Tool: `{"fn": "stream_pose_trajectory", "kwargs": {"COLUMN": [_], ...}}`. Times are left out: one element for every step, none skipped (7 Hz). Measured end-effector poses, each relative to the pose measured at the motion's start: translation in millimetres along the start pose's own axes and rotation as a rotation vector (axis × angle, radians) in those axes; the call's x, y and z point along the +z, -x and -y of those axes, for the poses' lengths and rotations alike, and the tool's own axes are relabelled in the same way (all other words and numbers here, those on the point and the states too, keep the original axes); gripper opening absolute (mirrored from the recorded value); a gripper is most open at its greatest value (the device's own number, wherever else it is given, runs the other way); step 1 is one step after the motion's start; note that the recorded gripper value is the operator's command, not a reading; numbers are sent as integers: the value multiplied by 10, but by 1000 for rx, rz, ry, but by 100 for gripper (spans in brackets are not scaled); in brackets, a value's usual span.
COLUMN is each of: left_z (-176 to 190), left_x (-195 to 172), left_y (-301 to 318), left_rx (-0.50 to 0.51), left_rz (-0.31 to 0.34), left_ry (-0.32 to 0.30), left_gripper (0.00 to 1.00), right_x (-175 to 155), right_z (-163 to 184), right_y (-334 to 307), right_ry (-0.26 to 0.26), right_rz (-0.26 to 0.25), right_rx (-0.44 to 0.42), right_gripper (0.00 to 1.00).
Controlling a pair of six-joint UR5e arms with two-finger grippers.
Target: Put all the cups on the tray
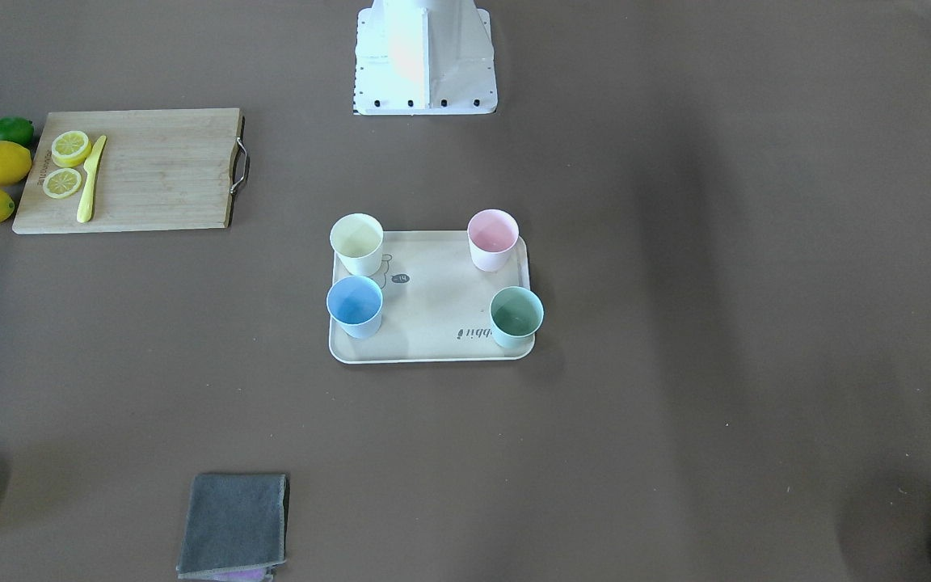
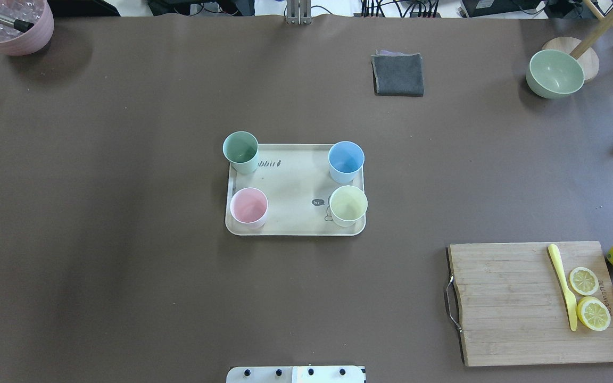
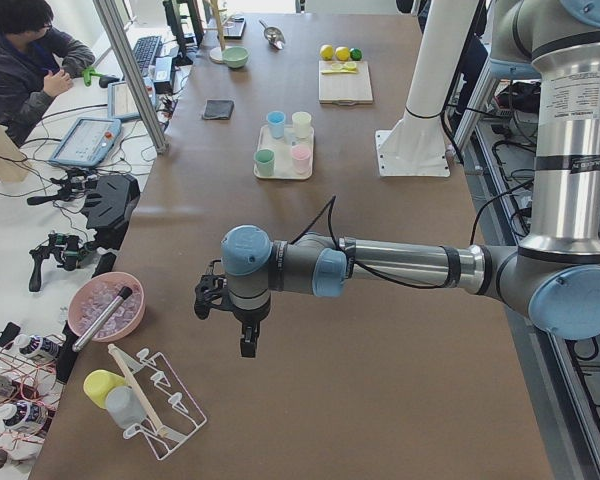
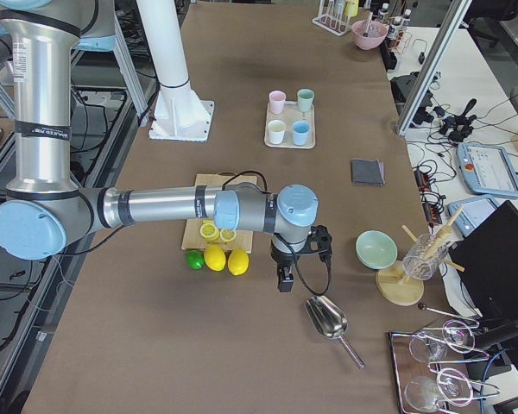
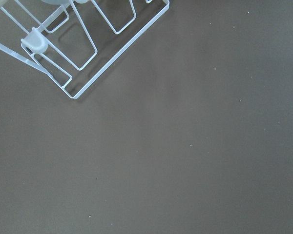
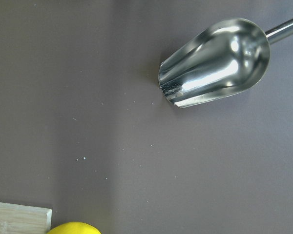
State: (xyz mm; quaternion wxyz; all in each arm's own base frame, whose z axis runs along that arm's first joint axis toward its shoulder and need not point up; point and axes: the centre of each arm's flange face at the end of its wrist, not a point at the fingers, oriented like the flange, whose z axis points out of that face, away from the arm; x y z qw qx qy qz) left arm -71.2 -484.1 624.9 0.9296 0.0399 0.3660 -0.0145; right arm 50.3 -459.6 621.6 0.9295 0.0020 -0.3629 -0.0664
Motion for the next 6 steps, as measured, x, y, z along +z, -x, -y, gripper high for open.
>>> {"fn": "stream_pose_trajectory", "kwargs": {"left_z": [3, 7, 14, 18, 21, 22], "left_x": [-2, -4, -10, -14, -17, -18], "left_y": [-3, -6, -11, -16, -19, -18], "left_rx": [1, 2, 3, 4, 4, 4], "left_rz": [0, 0, 0, 0, 0, 2], "left_ry": [0, -1, -2, -3, -4, -4], "left_gripper": [98, 98, 98, 98, 98, 98], "right_x": [1, 4, 6, 6, 6, 7], "right_z": [-2, -5, -6, -7, -7, -7], "right_y": [-1, -3, -5, -5, -5, -6], "right_ry": [0, 1, 1, 1, 1, 2], "right_rz": [0, 0, 0, 0, 0, 0], "right_rx": [1, 2, 2, 3, 3, 3], "right_gripper": [100, 100, 100, 100, 100, 100]}}
